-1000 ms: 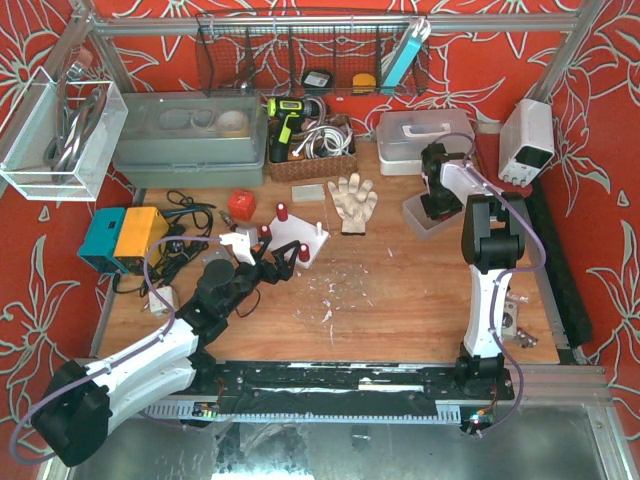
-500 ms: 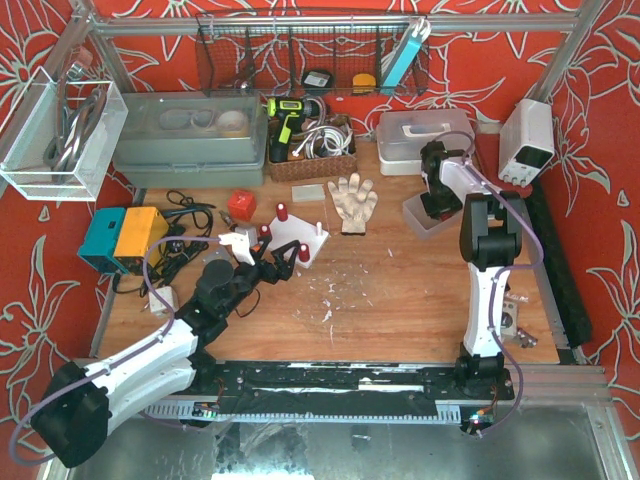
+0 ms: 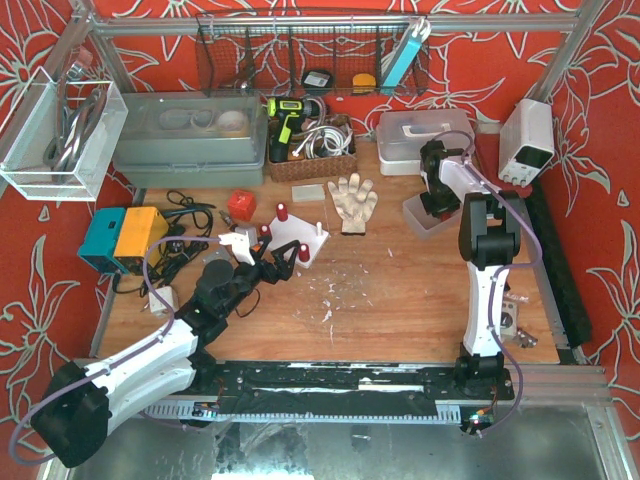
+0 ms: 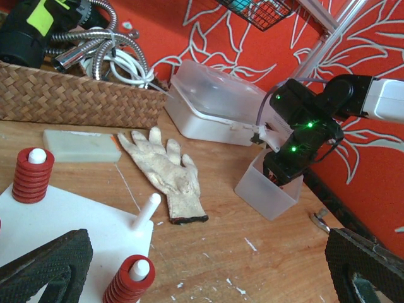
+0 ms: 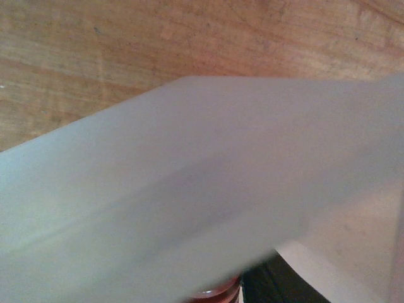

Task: Install the large spring

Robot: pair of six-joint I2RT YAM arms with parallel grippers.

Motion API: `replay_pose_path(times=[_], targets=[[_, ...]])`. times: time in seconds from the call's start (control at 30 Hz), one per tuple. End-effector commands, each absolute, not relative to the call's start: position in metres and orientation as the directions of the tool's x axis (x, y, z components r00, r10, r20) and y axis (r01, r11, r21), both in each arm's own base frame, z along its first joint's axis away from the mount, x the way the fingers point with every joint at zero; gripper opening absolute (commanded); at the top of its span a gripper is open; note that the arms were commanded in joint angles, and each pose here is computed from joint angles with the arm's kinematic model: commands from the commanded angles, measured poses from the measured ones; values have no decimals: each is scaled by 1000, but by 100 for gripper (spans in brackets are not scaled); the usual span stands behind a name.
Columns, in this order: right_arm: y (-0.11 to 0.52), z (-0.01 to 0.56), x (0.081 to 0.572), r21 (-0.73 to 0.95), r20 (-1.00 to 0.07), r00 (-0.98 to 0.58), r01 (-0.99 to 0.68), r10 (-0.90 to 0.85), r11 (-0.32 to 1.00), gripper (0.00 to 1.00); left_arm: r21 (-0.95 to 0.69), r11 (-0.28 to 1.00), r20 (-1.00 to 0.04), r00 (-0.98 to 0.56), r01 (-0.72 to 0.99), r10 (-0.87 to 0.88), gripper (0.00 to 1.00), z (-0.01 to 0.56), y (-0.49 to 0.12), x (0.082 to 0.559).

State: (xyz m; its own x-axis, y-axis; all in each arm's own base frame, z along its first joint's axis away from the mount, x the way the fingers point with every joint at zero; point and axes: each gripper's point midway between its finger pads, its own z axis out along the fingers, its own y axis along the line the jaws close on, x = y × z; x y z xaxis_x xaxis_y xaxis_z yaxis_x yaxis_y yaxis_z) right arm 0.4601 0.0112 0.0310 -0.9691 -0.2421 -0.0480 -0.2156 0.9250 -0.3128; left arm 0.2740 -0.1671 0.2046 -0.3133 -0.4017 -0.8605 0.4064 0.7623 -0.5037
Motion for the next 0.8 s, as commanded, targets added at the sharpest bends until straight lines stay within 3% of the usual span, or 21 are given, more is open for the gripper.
replay_pose_path(times=[0.0,0.43,0.77], targets=[[16,25,453,-270,-32,-970,-223,-240,937,14,-503,762,-863,-288,407,-415,100,208,-165,275],[47,128,457,-263,-332,-904,-186,-270,947,0,-500,799,-859,-306,334,-410,100,200,-157,282],[127,202,425,-207,-593,-713,-314,-374,927,0,-486,784,-869,-315,388,-383,99,204,-167,279]])
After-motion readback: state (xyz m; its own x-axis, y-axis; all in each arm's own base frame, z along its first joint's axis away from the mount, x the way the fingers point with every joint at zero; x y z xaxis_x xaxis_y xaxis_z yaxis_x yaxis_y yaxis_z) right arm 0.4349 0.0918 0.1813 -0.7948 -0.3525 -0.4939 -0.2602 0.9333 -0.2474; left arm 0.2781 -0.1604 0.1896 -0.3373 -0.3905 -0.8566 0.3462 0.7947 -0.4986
